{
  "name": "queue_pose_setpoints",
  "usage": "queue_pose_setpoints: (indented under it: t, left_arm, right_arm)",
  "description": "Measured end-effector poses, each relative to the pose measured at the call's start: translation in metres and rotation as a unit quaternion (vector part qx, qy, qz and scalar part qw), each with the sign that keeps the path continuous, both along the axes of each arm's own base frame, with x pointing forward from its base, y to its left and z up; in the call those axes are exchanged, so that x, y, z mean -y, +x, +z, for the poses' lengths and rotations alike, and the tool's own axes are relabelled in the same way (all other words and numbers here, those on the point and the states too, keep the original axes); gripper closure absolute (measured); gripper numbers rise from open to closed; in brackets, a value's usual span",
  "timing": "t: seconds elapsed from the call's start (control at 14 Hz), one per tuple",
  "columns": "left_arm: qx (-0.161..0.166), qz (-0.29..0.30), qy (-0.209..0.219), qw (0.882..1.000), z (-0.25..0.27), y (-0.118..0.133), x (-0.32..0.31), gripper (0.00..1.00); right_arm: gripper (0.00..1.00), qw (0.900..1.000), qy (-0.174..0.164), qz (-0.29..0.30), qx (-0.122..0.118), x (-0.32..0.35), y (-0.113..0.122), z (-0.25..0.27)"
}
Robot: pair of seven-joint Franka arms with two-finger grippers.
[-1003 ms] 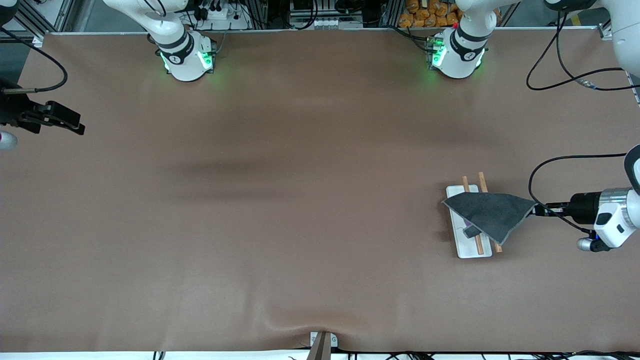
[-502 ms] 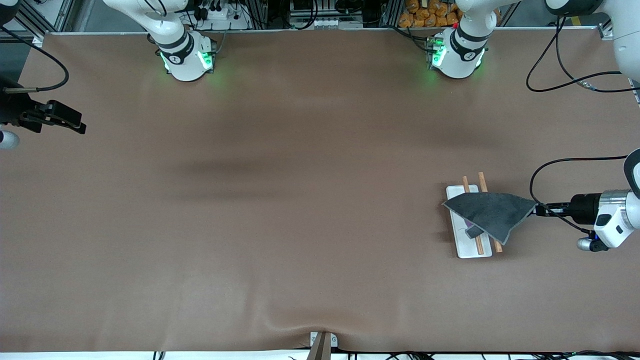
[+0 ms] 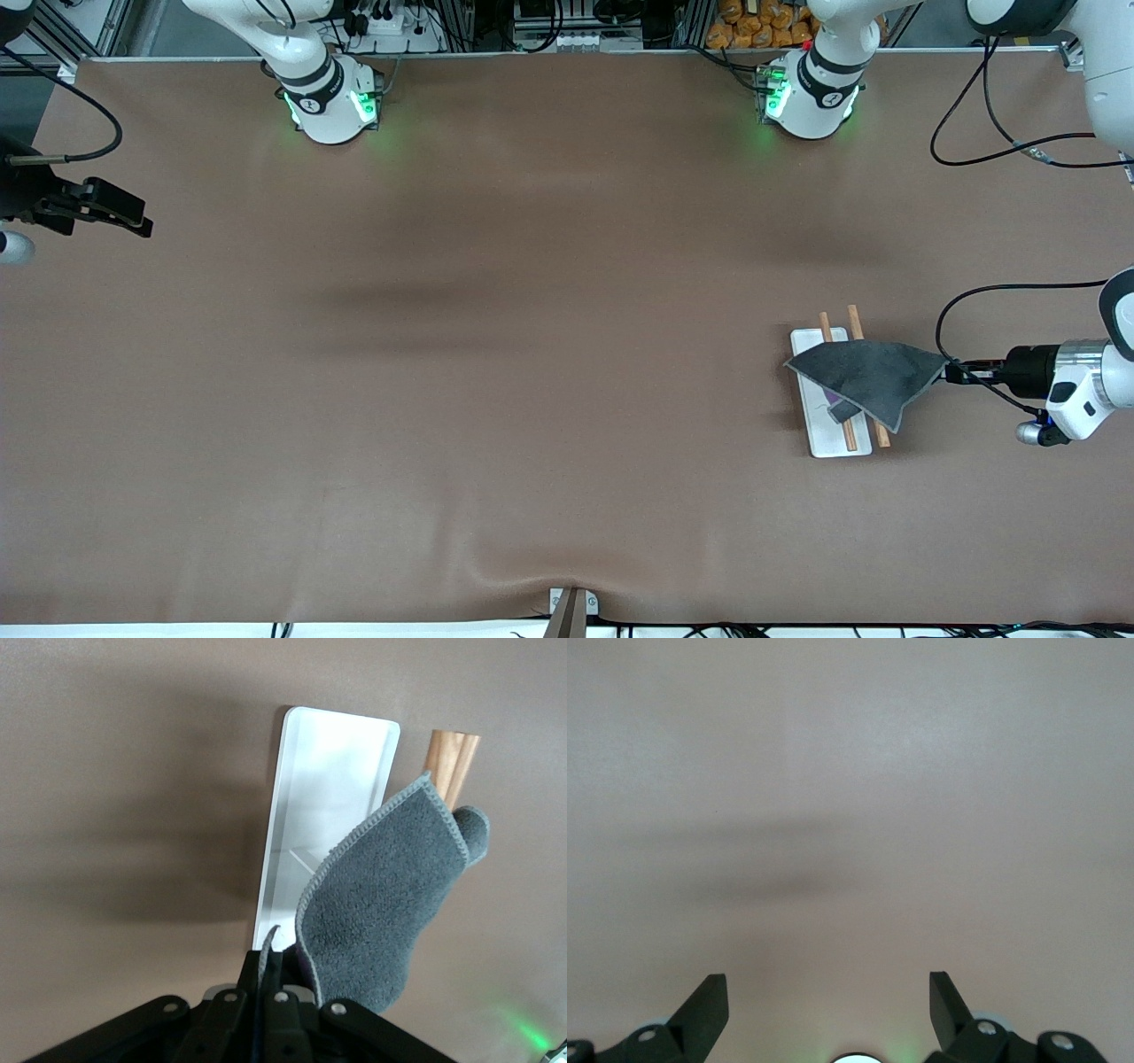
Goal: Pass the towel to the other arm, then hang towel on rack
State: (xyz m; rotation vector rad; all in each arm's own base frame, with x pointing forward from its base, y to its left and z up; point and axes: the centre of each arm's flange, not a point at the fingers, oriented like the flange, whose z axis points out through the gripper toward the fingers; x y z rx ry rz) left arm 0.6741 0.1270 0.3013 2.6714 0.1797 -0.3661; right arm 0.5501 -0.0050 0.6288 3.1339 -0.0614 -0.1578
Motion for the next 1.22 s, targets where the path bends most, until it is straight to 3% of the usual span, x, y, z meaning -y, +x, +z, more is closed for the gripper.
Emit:
queue_pose_setpoints:
  t: [0.07, 0.57, 0.72, 0.93, 1.22]
  left_arm:
    - [-0.001, 0.000, 0.000, 1.000, -0.002, 0.000, 0.000, 0.89]
    - [0.014, -0.002, 0.001, 1.000, -0.002, -0.006, -0.037, 0.16]
    - [0.024, -0.007, -0.002, 1.000, 0.000, -0.010, -0.053, 0.00]
    - [0.043, -0.027, 0.026, 0.998, 0.025, -0.005, -0.055, 0.00]
    - [0.090, -0.080, 0.108, 0.987, 0.118, 0.001, -0.012, 0.00]
  right_arm:
    - [0.00, 1.000, 0.000, 0.000, 0.000, 0.000, 0.000, 0.000]
    - [0.00, 1.000, 0.000, -0.001, -0.001, 0.001, 0.000, 0.000]
    - [0.00, 1.000, 0.000, -0.001, -0.001, 0.001, 0.000, 0.000]
    - [0.00, 1.000, 0.000, -0.002, -0.002, 0.002, 0.000, 0.000]
    - [0.00, 1.000, 0.000, -0.003, -0.003, 0.003, 0.000, -0.001]
